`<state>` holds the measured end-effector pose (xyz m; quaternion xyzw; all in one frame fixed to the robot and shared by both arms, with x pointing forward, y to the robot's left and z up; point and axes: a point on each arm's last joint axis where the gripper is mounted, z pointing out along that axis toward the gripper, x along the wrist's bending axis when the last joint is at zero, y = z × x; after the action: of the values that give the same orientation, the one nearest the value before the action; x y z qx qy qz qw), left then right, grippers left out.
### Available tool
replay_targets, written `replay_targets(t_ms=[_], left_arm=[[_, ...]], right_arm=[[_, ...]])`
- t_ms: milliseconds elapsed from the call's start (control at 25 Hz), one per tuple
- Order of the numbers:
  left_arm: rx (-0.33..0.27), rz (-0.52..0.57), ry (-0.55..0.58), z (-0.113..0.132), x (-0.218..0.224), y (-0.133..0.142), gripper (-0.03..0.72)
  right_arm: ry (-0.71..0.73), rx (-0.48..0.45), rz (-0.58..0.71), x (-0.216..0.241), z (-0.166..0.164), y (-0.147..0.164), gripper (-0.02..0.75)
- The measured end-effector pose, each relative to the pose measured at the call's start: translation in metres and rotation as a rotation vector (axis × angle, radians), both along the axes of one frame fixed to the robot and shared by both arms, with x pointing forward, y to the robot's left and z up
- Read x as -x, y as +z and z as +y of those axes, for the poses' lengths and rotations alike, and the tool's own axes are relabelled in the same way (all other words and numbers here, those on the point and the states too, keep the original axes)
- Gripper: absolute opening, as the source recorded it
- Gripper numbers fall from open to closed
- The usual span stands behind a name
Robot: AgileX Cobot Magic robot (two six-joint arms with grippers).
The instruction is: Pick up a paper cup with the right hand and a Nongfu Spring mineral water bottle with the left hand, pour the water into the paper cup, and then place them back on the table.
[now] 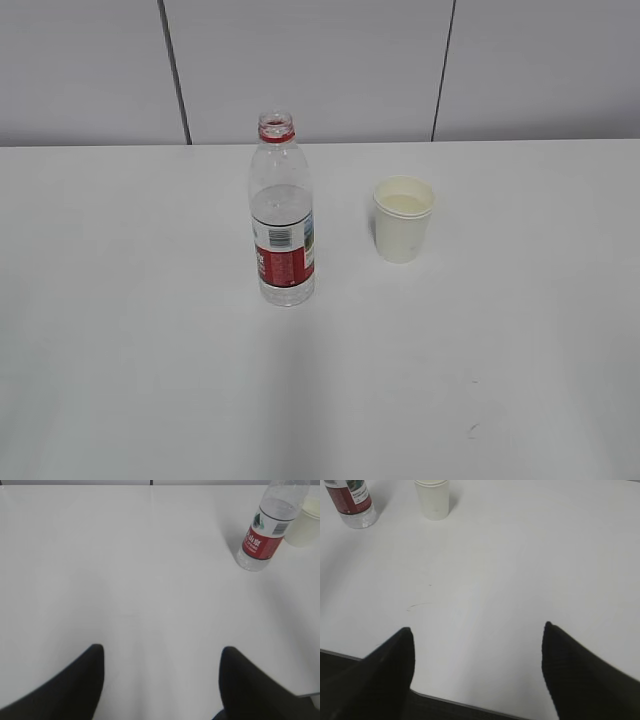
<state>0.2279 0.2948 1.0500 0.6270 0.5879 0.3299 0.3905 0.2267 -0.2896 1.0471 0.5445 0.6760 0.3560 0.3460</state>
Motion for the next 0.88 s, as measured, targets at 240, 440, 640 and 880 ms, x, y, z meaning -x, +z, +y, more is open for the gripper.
replay_targets(t_ms=[240,440,640,880], left_arm=[[0.0,0.0,0.0,0.0,0.0,0.0,0.439],[0.0,0.0,0.0,0.0,0.0,0.0,0.428],[0.0,0.0,0.0,0.0,0.0,0.0,0.427],[0.0,0.0,0.0,0.0,0.0,0.0,0.424]], right_arm=[[0.0,0.0,0.0,0.0,0.0,0.0,0.591],[0.0,0.0,0.0,0.0,0.0,0.0,0.591],[0.0,0.0,0.0,0.0,0.0,0.0,0.591],[0.0,0.0,0.0,0.0,0.0,0.0,0.59]])
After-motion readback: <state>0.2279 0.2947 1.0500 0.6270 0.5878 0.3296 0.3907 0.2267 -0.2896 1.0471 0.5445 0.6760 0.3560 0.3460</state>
